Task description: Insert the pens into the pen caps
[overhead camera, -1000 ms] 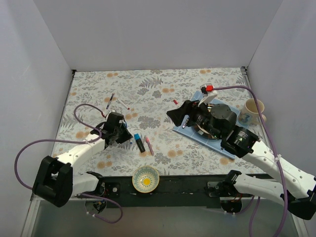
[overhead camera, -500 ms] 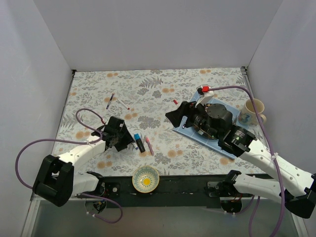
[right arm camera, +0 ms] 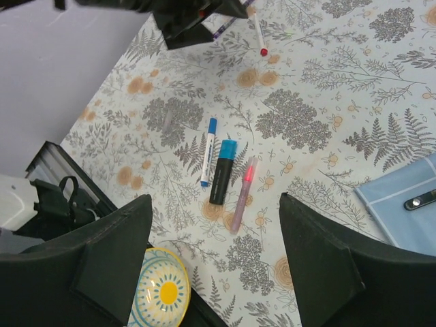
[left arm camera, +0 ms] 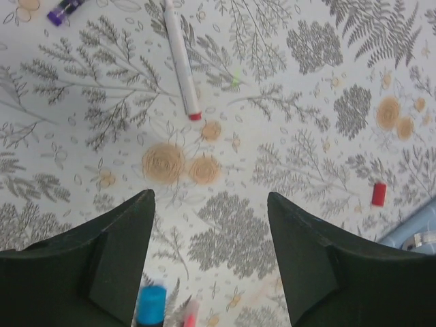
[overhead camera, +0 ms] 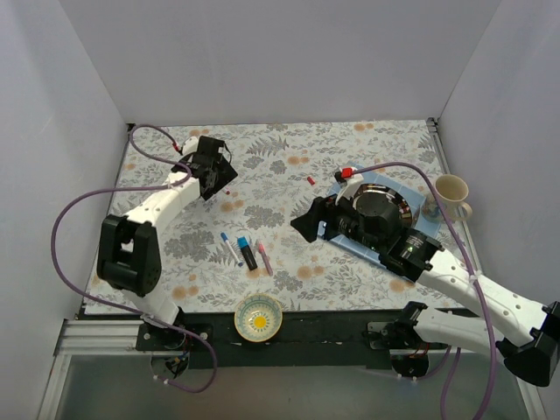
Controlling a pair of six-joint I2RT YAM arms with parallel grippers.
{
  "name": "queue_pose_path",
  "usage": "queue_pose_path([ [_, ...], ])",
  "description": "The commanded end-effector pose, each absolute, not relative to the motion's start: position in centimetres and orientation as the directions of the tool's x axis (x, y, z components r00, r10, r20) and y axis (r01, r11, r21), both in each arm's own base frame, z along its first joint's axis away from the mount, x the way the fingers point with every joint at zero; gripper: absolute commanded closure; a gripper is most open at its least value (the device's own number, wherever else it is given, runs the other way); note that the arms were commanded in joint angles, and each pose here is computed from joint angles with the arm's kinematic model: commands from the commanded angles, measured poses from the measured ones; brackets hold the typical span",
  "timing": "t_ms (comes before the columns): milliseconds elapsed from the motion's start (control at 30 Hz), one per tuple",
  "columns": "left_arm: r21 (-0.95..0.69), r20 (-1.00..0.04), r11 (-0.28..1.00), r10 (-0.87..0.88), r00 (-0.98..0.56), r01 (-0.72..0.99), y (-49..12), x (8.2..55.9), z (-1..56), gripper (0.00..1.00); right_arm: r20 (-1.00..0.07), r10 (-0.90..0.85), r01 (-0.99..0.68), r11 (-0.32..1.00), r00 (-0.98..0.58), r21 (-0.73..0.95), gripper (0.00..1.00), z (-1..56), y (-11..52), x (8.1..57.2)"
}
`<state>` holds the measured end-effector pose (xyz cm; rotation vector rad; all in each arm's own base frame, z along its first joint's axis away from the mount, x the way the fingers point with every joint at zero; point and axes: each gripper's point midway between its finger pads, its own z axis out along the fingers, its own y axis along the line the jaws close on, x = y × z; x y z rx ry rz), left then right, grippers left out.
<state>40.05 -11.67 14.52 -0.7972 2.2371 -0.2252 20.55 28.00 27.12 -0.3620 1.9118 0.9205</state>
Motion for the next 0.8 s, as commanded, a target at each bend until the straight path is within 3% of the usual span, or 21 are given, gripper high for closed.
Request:
queue_pose_path([
  [0, -0.295, -0.591, 0.791, -0.592, -0.548, -0.536, -10.0, 44.0, 11.8, 0.37, -0.892, 0.141, -0.683, 0.595, -0.431, 0.424, 0.20, 29.1, 28.2, 19.5],
  [200, -0.226, -0.552, 0.787, -0.589, -0.591, -0.574, -9.4, 47.8, 8.1, 0.45, -0.905, 0.132, -0.694, 0.601, -0.403, 0.397, 0.21, 29.2, 27.6, 19.3],
  [533, -0.147, -0.521, 0.794, -0.568, -0.637, -0.589, -8.5, 47.9, 3.7, 0.50, -0.917, 0.116, -0.696, 0.617, -0.382, 0.368, 0.21, 29.1, 27.4, 19.6],
  [767, -0.085, -0.480, 0.829, -0.521, -0.706, -0.554, -8.4, 46.6, 1.4, 0.72, -0.914, 0.100, -0.716, 0.591, -0.392, 0.372, 0.21, 29.1, 27.9, 19.1],
])
